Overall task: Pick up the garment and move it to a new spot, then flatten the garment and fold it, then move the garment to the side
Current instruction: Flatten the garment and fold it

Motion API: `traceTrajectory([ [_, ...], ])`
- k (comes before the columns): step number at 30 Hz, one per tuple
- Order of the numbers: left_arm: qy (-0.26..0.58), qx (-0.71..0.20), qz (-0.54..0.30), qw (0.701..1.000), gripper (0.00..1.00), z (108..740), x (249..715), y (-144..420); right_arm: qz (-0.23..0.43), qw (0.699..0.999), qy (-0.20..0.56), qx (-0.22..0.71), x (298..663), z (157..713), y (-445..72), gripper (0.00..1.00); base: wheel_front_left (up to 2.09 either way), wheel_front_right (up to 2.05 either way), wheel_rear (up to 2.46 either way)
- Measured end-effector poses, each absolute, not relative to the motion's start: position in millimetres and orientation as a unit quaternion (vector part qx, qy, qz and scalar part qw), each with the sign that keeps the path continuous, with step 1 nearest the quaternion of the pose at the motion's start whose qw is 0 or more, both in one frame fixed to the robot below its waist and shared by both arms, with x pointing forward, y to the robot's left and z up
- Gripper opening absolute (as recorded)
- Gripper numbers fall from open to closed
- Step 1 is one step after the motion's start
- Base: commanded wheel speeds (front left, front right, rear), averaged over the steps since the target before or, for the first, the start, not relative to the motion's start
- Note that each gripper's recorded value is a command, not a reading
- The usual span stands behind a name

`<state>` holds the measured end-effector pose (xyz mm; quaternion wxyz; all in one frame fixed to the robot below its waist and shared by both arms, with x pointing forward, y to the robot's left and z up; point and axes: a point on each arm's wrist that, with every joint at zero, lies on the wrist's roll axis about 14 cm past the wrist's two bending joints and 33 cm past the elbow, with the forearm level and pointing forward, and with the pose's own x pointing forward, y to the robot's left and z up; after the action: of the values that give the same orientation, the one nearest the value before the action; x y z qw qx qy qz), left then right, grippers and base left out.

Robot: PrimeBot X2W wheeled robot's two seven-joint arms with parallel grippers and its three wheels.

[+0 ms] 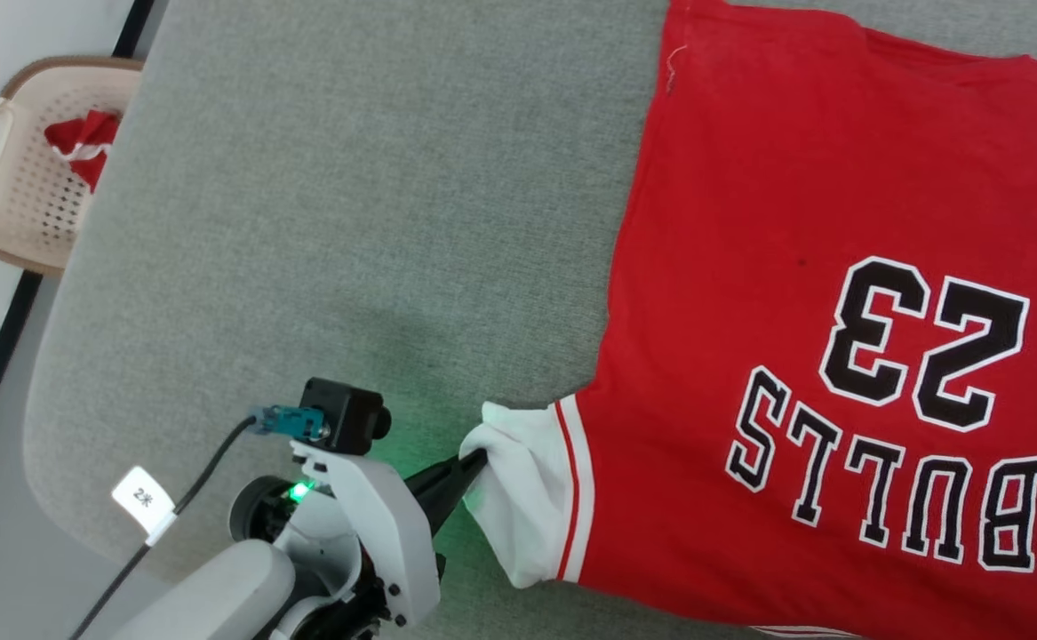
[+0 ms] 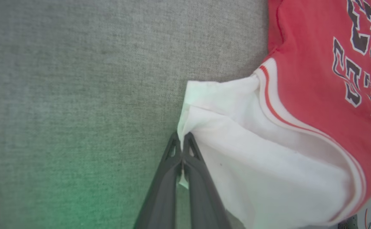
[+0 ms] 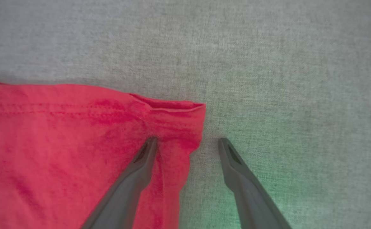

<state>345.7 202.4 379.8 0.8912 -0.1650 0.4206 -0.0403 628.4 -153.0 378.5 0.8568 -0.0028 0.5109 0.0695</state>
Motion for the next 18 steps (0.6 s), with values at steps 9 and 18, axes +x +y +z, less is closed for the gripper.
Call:
traceTrajectory([
  [9, 0.421, -0.165, -0.031, 0.891, 0.0, 377, 346, 210, 0.075, 0.842, 0.533, -0.032, 619, 379, -153, 0.0, 0.0, 0.0, 0.0],
  [18, 0.422, -0.157, -0.03, 0.893, 0.0, 378, 345, 216, 0.125, 0.828, 0.54, -0.077, 571, 391, -162, 0.0, 0.0, 0.0, 0.0],
])
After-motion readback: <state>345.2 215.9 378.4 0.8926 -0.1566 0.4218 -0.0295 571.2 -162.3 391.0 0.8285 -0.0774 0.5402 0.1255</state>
